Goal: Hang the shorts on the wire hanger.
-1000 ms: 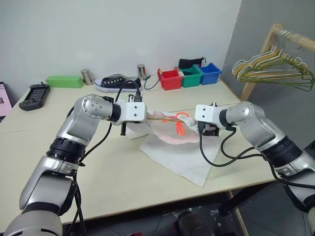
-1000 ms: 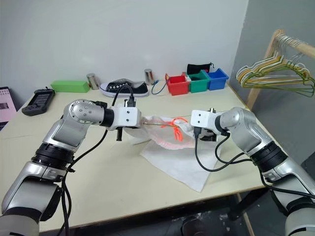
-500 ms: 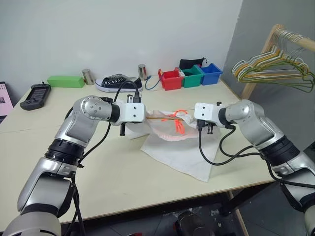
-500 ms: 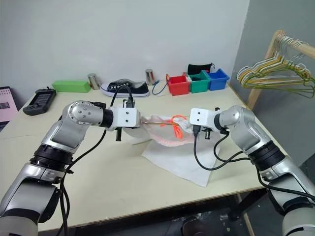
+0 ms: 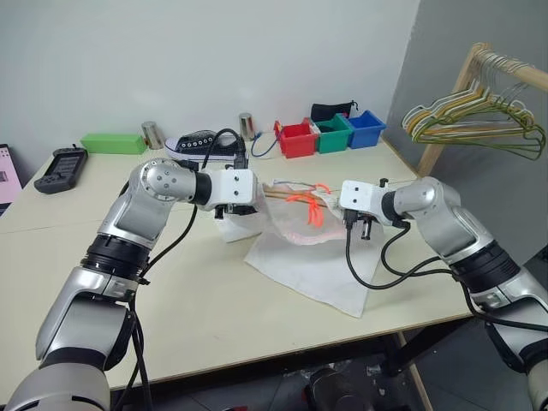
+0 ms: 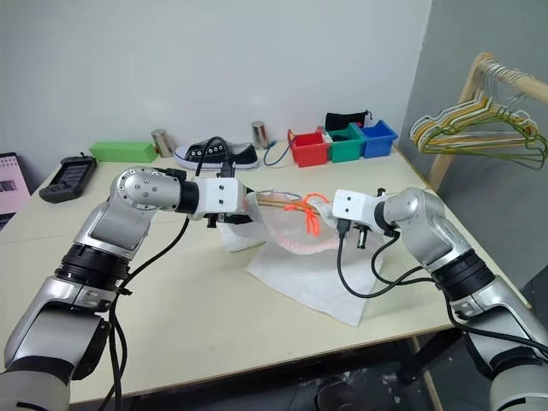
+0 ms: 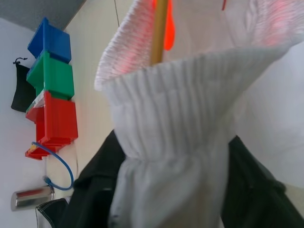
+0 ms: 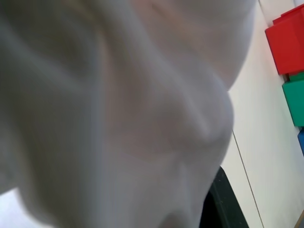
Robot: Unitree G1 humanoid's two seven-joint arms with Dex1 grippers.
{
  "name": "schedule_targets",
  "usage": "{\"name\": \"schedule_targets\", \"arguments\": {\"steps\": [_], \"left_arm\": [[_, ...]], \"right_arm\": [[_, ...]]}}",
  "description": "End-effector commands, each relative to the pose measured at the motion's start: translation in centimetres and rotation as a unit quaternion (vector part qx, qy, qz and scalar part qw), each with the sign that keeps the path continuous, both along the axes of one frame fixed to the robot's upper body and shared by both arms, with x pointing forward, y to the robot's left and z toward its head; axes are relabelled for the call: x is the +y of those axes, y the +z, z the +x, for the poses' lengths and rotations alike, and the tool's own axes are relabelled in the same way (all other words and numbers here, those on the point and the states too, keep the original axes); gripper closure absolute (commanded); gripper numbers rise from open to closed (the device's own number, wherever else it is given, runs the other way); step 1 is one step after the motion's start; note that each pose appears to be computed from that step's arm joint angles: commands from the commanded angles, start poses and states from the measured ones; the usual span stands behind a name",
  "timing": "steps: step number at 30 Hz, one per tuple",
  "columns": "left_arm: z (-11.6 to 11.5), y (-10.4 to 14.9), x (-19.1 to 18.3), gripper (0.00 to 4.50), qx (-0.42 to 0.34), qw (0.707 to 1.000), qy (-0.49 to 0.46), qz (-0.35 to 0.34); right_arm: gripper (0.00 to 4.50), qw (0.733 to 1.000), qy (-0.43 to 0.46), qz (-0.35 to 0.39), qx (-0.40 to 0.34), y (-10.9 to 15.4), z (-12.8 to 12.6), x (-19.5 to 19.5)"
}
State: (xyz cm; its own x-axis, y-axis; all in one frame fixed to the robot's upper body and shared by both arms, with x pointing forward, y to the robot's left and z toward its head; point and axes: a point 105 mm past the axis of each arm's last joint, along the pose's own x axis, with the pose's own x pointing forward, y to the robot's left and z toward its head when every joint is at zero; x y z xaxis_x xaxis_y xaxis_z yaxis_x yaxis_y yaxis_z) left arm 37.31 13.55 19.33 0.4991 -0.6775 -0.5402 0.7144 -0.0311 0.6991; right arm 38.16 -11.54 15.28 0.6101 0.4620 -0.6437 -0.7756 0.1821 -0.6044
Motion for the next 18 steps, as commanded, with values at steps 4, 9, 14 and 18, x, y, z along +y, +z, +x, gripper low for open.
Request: {"name": "schedule_targets", "arguments": {"steps": [4, 9, 14, 18], "left_arm": [[-0.4, 4.0, 2.0, 0.58, -0.036, 0.999, 0.009, -0.02], [-0.9, 6.4, 2.7, 0.02, -0.043, 0.997, 0.015, -0.055], [-2.0, 8.2, 3.8, 0.02, -0.029, 0.996, 0.023, -0.085], [-2.3, 9.0, 5.3, 0.02, -0.029, 0.993, 0.055, -0.101]], "right_arm": [[4.5, 0.999, -0.009, 0.027, -0.028, 2.0, 0.5, 0.2], [4.5, 0.999, -0.014, 0.031, -0.025, 1.7, 0.6, 0.0], [4.5, 0.998, -0.029, 0.046, -0.02, 1.6, 0.9, -0.4], [4.5, 0.997, -0.035, 0.067, -0.007, 1.6, 0.7, -0.6]]}}
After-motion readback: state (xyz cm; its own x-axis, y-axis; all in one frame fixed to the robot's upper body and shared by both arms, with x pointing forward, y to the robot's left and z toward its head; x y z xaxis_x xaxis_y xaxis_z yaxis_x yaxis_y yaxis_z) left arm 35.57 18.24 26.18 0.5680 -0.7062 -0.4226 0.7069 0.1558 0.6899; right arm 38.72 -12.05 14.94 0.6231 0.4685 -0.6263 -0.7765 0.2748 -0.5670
